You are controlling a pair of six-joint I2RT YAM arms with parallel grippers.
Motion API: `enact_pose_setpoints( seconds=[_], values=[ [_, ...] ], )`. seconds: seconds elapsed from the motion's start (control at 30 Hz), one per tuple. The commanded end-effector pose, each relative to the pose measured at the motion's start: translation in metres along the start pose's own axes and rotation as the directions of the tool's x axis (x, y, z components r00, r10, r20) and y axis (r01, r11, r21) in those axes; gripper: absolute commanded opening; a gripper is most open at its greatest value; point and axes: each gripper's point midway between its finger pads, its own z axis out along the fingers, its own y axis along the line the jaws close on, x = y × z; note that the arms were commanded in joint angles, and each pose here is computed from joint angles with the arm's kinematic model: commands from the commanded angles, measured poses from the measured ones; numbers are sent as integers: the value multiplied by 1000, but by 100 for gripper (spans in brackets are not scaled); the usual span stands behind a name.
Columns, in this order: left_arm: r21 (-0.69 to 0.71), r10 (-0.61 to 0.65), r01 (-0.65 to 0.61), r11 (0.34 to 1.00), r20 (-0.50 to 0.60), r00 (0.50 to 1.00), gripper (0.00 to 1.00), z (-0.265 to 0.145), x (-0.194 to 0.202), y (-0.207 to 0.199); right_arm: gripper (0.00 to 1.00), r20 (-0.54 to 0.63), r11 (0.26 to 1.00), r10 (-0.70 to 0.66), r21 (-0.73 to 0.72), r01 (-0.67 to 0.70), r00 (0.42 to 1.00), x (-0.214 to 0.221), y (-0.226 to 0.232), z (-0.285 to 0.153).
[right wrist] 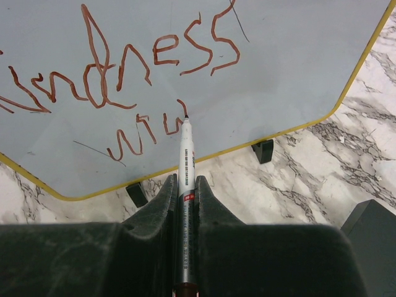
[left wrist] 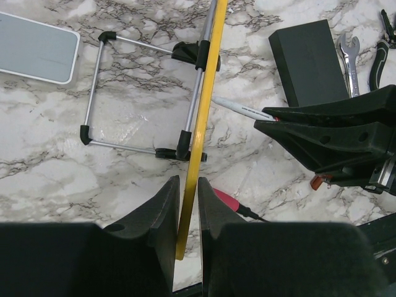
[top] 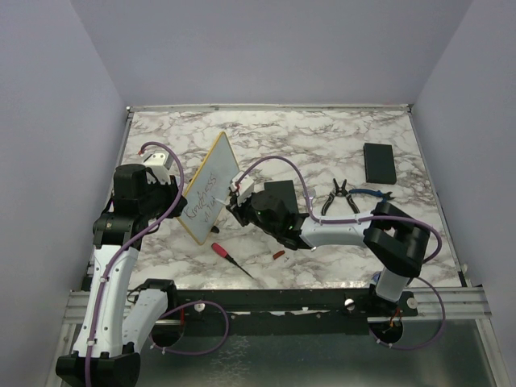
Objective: Write a sentence on the whiteboard
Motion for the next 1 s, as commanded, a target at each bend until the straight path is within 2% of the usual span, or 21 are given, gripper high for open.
enact_pose_setpoints(
  seconds=[0.0,0.47,0.73,0.97],
  values=[
    [34,11,-11,999,-17,1000,18,0,7,-6,1,-14,1000,-2,-2,2,1000,10,0,5],
    [41,15,-14,999,-16,1000,18,-1,7,-8,1,-62,1000,8,27,-6,998,31,-4,4],
    [39,16,-15,999,-15,1000,17,-1,7,-7,0,-54,998,6,63,-3,998,26,-11,5],
    [39,15,-15,999,-15,1000,17,-1,7,-7,1,5,997,10,74,-10,1000,3,-15,-7]
  ],
)
